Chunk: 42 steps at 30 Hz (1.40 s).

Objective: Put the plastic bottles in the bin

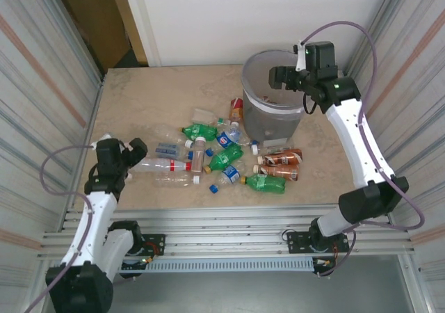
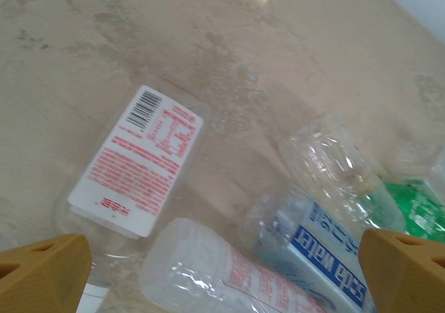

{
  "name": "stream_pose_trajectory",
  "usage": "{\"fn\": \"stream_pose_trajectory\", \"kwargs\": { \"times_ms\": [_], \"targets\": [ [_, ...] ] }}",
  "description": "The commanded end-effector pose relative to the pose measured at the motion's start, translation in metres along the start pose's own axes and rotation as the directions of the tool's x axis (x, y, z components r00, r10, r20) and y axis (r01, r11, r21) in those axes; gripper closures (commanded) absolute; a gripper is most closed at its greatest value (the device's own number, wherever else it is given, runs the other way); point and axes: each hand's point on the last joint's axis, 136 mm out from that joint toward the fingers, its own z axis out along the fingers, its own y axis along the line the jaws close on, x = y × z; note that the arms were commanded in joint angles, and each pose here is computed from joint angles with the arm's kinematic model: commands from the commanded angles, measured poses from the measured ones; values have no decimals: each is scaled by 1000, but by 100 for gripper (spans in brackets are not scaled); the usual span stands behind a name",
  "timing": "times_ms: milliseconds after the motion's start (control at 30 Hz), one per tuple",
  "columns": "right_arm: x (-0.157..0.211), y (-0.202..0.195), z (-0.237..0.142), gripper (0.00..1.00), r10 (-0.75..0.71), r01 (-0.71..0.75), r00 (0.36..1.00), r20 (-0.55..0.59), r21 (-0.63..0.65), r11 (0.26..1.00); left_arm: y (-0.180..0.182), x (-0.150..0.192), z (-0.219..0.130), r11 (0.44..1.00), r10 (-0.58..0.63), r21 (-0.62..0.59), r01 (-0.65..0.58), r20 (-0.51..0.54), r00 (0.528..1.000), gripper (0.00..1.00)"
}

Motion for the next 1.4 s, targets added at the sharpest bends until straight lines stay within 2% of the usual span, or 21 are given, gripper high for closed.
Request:
{"fn": "stream_pose_trajectory", "kwargs": {
  "times_ms": [0,167,433,733,1100,1367],
  "targets": [
    [2,-11,-17,2,54,-56,998,35,49,997,9,-16,1,991,91,-94,-95,-55,994,1],
    [13,-20,-30,2,84,-89,995,56,80,993,27,-30,21,961,153,-198,-194,-204,967,1],
    [23,-29,-44,2,92,-100,993,73,116,988,27,-30,58,920,259,-171,-353,-411,874,1],
    [31,-32,-44,2,101,-109,992,72,126,986,29,-16,86,918,265,-143,-371,-477,838,1],
    [36,-32,-36,2,117,-124,992,56,128,984,41,8,105,912,241,-150,-382,-556,795,1],
    [35,-32,-37,2,127,-134,990,59,128,983,48,12,117,905,228,-172,-389,-577,784,9]
  ]
}}
